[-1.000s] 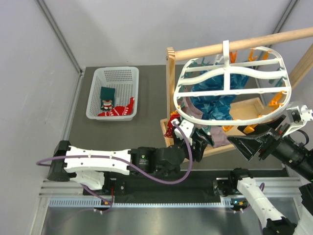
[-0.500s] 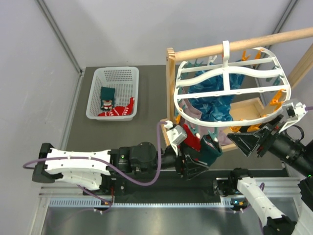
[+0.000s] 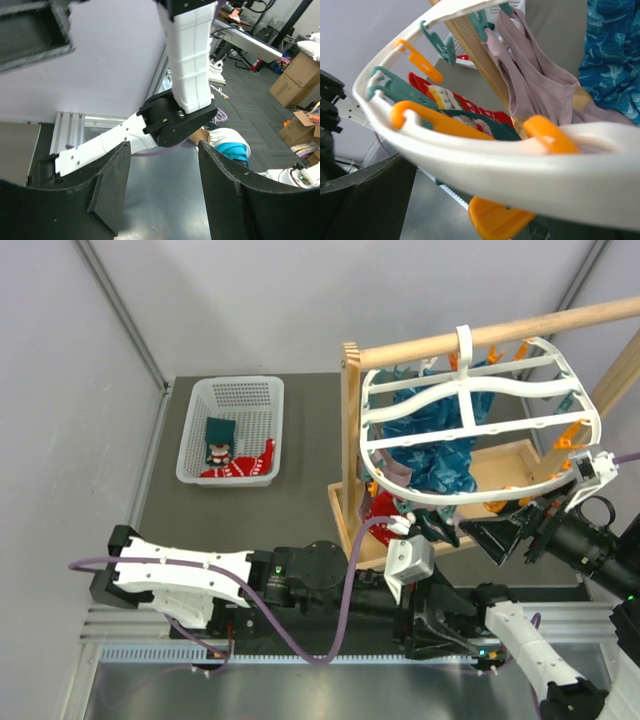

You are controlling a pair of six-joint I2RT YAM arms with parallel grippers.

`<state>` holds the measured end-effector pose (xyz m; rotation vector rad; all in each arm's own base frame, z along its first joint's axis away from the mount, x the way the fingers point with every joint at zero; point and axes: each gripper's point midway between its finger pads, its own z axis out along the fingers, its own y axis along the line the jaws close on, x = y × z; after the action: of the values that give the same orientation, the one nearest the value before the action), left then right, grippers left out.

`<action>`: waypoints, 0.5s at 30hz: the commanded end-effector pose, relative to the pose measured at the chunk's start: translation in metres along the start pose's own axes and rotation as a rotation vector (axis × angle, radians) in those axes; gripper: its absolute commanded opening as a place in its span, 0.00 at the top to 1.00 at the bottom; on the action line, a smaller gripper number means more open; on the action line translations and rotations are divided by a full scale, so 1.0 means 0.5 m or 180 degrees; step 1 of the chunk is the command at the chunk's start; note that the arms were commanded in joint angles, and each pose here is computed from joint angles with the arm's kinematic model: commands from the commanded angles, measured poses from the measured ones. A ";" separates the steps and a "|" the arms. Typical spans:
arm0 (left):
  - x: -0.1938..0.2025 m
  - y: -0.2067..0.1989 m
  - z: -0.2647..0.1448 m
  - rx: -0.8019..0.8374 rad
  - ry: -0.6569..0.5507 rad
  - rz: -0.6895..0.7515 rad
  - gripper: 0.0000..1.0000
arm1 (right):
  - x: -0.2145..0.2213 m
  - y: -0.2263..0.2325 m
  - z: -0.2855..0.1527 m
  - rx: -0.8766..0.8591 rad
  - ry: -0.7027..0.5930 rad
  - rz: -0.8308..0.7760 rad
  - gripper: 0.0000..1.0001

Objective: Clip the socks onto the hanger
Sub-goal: Open the clamp at the hanger.

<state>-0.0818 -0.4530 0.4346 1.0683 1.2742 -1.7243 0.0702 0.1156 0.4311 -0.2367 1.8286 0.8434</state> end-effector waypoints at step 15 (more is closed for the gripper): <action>-0.098 0.117 0.061 -0.1746 -0.0965 0.1214 0.34 | 0.065 0.002 -0.108 0.0417 -0.0147 0.0297 0.04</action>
<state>-0.0528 -0.4953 0.4416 0.8372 1.1817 -1.2803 0.0300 0.0953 0.4289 -0.0994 1.7779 0.7989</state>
